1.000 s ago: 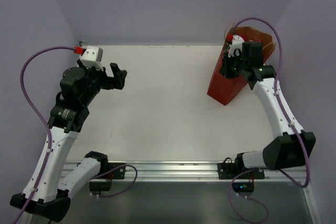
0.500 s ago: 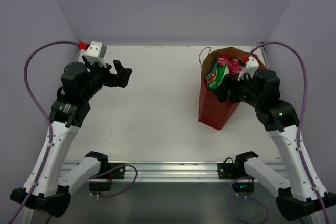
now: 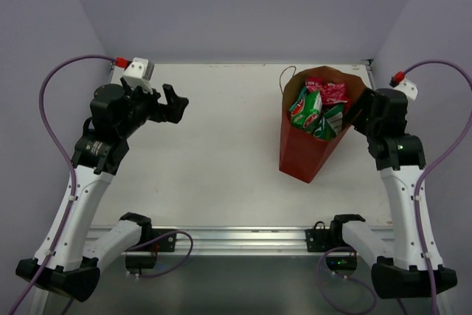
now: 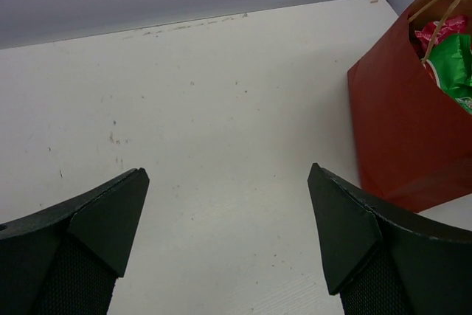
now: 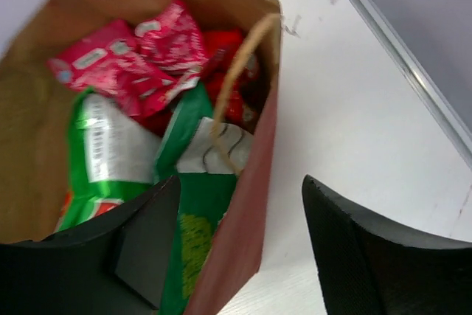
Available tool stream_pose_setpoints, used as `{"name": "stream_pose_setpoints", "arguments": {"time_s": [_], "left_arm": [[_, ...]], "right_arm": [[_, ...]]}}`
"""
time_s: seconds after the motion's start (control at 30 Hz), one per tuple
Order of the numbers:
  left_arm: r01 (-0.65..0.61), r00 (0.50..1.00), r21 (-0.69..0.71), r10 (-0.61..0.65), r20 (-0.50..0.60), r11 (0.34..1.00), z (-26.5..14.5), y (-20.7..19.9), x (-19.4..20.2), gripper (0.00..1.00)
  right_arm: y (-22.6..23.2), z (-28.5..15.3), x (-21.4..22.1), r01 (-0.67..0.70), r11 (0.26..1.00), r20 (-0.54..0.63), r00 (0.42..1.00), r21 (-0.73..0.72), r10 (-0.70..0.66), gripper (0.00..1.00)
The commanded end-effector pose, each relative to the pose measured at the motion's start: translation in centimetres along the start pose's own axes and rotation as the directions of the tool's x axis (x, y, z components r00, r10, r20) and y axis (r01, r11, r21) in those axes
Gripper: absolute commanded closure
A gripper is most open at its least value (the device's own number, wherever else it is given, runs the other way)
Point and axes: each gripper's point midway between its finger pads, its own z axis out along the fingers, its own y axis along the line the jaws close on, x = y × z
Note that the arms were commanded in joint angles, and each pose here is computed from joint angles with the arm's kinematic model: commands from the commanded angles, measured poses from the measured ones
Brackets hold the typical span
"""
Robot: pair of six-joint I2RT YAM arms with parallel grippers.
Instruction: Take the snacks out of the paper bag
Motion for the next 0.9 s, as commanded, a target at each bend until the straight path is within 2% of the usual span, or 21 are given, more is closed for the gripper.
{"name": "stream_pose_setpoints", "arguments": {"time_s": [0.0, 0.07, 0.23, 0.4, 0.53, 0.57, 0.6, 0.63, 0.73, 0.87], "left_arm": [[-0.002, 0.999, 0.044, 0.000, 0.034, 0.999, -0.6, -1.2, -1.5, 0.00], [0.003, 1.000, 0.049, -0.004, 0.026, 0.999, -0.4, -1.2, -1.2, 0.00], [0.000, 1.000, 0.057, 0.001, -0.015, 0.998, -0.2, -1.2, -0.5, 0.00], [0.016, 0.998, 0.036, -0.014, -0.056, 0.999, 0.1, -1.0, -0.3, 0.00], [0.074, 0.993, 0.081, -0.066, -0.098, 0.994, 1.1, -2.4, 0.3, 0.00], [0.081, 0.992, 0.083, -0.072, -0.108, 0.993, 1.4, -2.7, 0.5, 0.00], [0.086, 0.991, 0.083, -0.077, -0.107, 0.993, 1.6, -3.0, 0.3, 0.00], [0.081, 0.990, 0.084, -0.070, -0.125, 0.993, 2.3, -3.8, 0.8, 0.00], [0.098, 0.988, 0.133, -0.080, -0.129, 0.986, 2.9, -6.9, 0.1, 0.00], [0.102, 0.987, 0.196, -0.076, -0.139, 0.975, 5.1, -11.6, -0.5, 0.00]], "right_arm": [[-0.3, 2.7, 1.7, -0.075, 0.997, -0.061, 0.995, 0.015, 0.076, 0.31], [-0.7, 3.8, 1.2, -0.106, 0.994, -0.043, 0.993, 0.019, 0.107, 0.36], [-0.5, 6.4, 1.5, -0.129, 0.991, -0.082, 0.988, 0.036, 0.132, 0.41], [-2.0, 7.9, 0.9, -0.112, 0.988, -0.037, 0.992, 0.110, 0.117, 0.61], [-2.0, 8.9, 1.2, -0.069, 0.991, -0.066, 0.995, 0.116, 0.077, 0.75], [-1.7, 9.0, 1.4, -0.055, 0.994, -0.078, 0.995, 0.098, 0.063, 0.78], [-1.4, 9.0, 1.1, -0.048, 0.995, -0.076, 0.996, 0.084, 0.054, 0.87], [-1.1, 9.0, 0.8, -0.034, 0.997, -0.071, 0.997, 0.070, 0.039, 0.92], [0.6, 8.5, -0.5, 0.035, 0.999, -0.054, 0.998, -0.034, -0.037, 1.00], [4.2, 6.6, -3.1, 0.151, 0.966, 0.030, 0.989, -0.210, -0.148, 1.00]]}}
